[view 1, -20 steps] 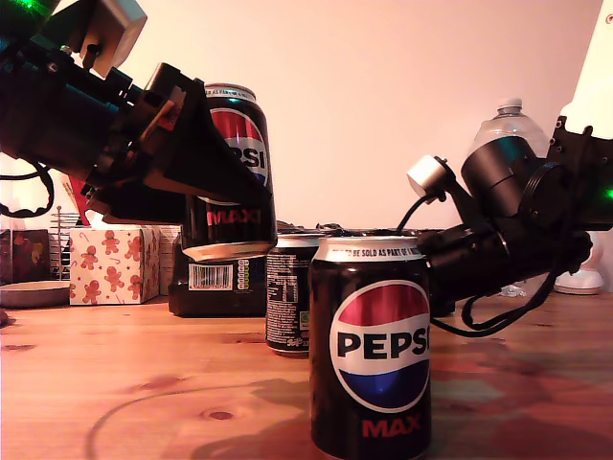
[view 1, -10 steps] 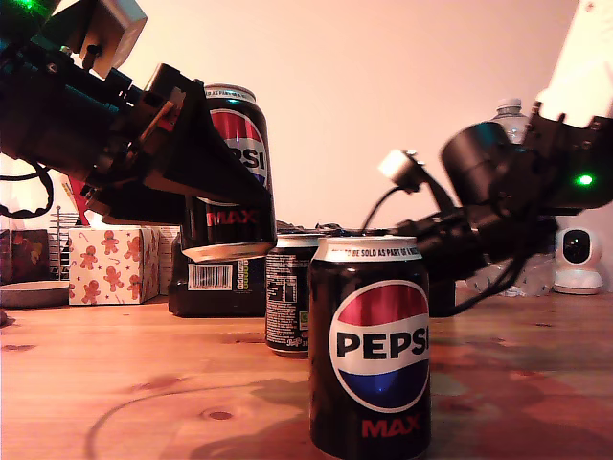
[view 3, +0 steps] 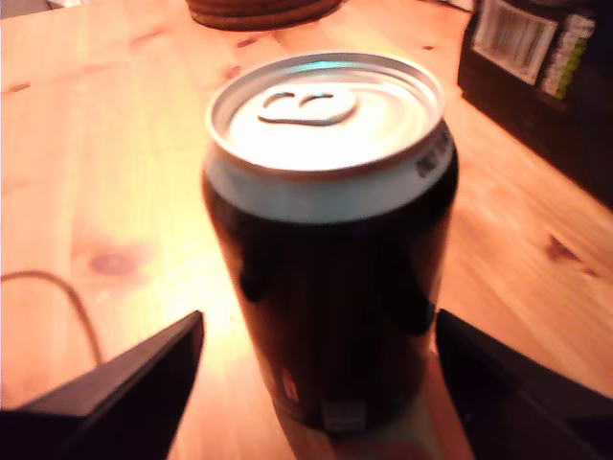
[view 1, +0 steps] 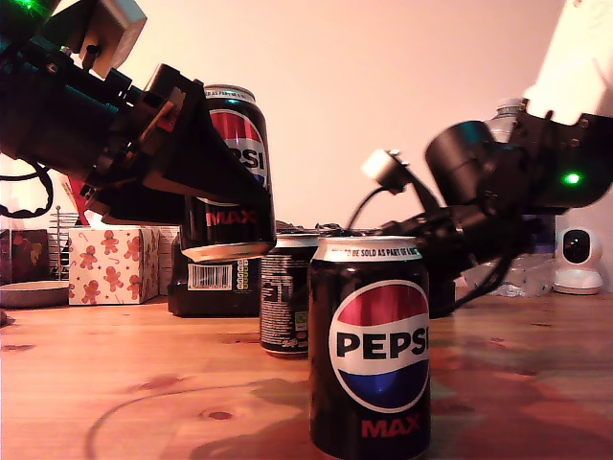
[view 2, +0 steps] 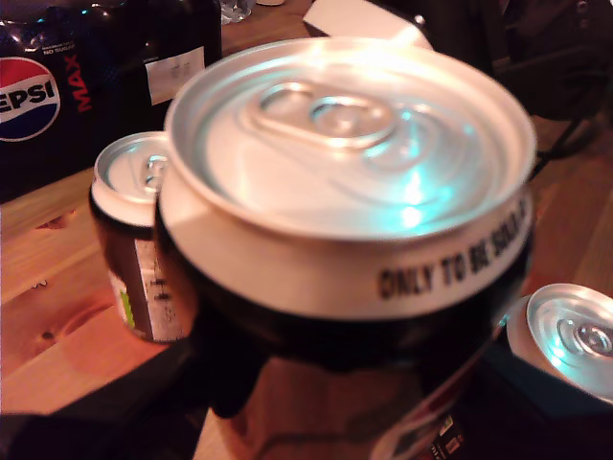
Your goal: Stack up the Pepsi cans on top of each other
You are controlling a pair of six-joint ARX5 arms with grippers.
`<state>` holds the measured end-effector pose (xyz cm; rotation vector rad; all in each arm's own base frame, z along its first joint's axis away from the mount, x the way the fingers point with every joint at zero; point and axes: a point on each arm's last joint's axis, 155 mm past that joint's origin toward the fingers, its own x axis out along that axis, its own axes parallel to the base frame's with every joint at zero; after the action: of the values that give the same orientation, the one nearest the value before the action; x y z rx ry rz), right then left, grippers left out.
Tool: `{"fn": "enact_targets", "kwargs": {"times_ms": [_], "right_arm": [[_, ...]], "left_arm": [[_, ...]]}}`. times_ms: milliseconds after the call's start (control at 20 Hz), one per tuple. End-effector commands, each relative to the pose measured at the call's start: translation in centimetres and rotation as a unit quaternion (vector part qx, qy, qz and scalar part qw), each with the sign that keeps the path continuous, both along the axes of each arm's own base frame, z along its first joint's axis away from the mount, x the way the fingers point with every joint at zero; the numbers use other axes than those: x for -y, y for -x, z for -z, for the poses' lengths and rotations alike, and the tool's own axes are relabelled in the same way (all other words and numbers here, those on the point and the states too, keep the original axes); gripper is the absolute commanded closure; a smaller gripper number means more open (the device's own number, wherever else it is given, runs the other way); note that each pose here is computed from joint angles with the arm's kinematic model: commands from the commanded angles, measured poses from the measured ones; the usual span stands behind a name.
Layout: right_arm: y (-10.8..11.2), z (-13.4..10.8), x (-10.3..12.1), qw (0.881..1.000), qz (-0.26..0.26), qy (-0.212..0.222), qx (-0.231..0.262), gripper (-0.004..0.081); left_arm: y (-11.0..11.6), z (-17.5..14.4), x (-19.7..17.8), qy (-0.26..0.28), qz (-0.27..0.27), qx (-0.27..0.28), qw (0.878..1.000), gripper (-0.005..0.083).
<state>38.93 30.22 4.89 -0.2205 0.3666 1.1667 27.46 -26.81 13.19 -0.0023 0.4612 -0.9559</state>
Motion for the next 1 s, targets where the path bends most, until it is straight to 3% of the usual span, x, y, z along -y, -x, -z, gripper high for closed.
{"fn": "enact_targets", "kwargs": {"times_ms": [0, 300, 550, 750, 950], "right_arm": [[-0.3, 0.3, -0.9, 1.0, 0.009, 0.01, 0.006, 0.0046], [-1.7, 0.6, -0.7, 0.998, 0.062, 0.025, 0.004, 0.0046], [-2.6, -0.6, -1.1, 0.998, 0.064, 0.018, 0.017, 0.0046], [-2.1, -0.9, -1.8, 0.999, 0.046, 0.012, 0.011, 0.0047], [-1.7, 0.2, -2.1, 0.999, 0.04, 0.018, -0.001, 0.0047]], "left_arm": [[-0.1, -1.3, 0.2, 0.016, 0.003, 0.02, 1.0, 0.0416], [-0.1, -1.3, 0.2, 0.016, 0.003, 0.021, 1.0, 0.0416], [-0.1, -1.4, 0.2, 0.016, 0.003, 0.021, 1.0, 0.0416], [-0.1, -1.4, 0.2, 0.017, 0.003, 0.022, 1.0, 0.0416], [-0.1, -1.4, 0.2, 0.017, 0.003, 0.022, 1.0, 0.0416]]}}
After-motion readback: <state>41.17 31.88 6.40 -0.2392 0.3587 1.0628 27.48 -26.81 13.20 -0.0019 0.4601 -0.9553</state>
